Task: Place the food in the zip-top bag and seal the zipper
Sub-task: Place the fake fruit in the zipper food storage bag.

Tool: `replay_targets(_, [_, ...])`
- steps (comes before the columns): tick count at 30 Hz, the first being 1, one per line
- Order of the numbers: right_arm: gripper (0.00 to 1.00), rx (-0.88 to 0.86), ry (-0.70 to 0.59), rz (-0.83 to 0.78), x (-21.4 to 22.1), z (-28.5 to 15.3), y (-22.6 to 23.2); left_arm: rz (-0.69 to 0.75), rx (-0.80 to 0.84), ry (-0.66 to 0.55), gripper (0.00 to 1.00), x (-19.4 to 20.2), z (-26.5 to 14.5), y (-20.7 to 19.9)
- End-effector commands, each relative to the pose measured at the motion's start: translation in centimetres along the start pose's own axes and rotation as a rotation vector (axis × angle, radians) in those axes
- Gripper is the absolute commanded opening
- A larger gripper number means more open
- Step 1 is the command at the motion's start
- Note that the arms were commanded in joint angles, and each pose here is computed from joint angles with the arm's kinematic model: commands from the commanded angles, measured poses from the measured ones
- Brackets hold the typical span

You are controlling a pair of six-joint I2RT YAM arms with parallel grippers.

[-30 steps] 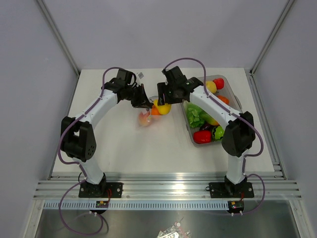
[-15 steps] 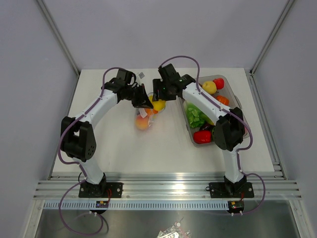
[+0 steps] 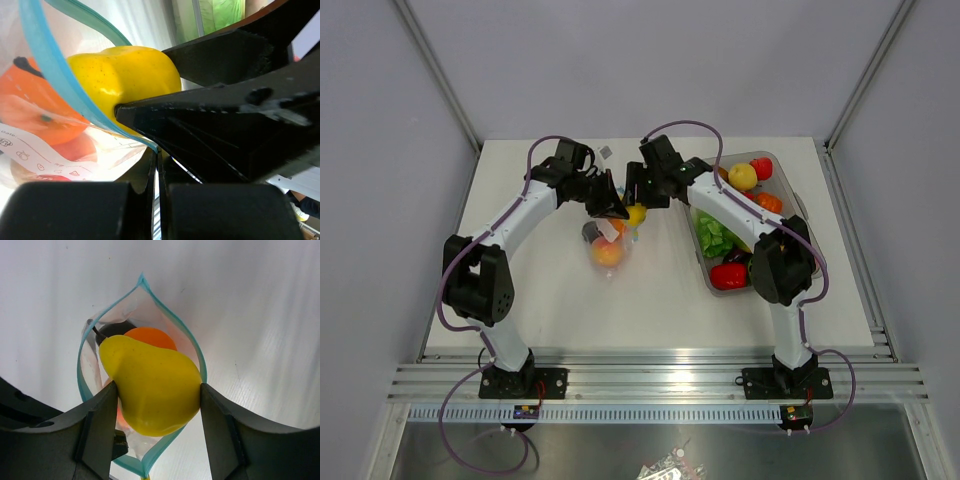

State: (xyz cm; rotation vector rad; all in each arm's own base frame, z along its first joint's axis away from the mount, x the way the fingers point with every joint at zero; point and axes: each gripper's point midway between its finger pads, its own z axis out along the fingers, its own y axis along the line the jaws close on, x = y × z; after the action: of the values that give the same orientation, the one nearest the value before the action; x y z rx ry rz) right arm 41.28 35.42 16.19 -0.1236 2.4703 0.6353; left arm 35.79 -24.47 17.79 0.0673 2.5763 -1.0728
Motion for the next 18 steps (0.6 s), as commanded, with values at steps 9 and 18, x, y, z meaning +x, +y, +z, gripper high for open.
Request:
replay_targets(9, [0.51, -0.013, 0.026, -0.093, 1.5, -5.5, 0.5, 0.131, 0.152, -0.012, 0.00, -2.0, -0.7, -5.2])
replay_targets(18, [0.51, 0.074, -0.009, -0.102, 0.9, -7.1, -1.0, 0.214, 0.224, 0.051, 0.00, -0.1, -0.5, -7.1])
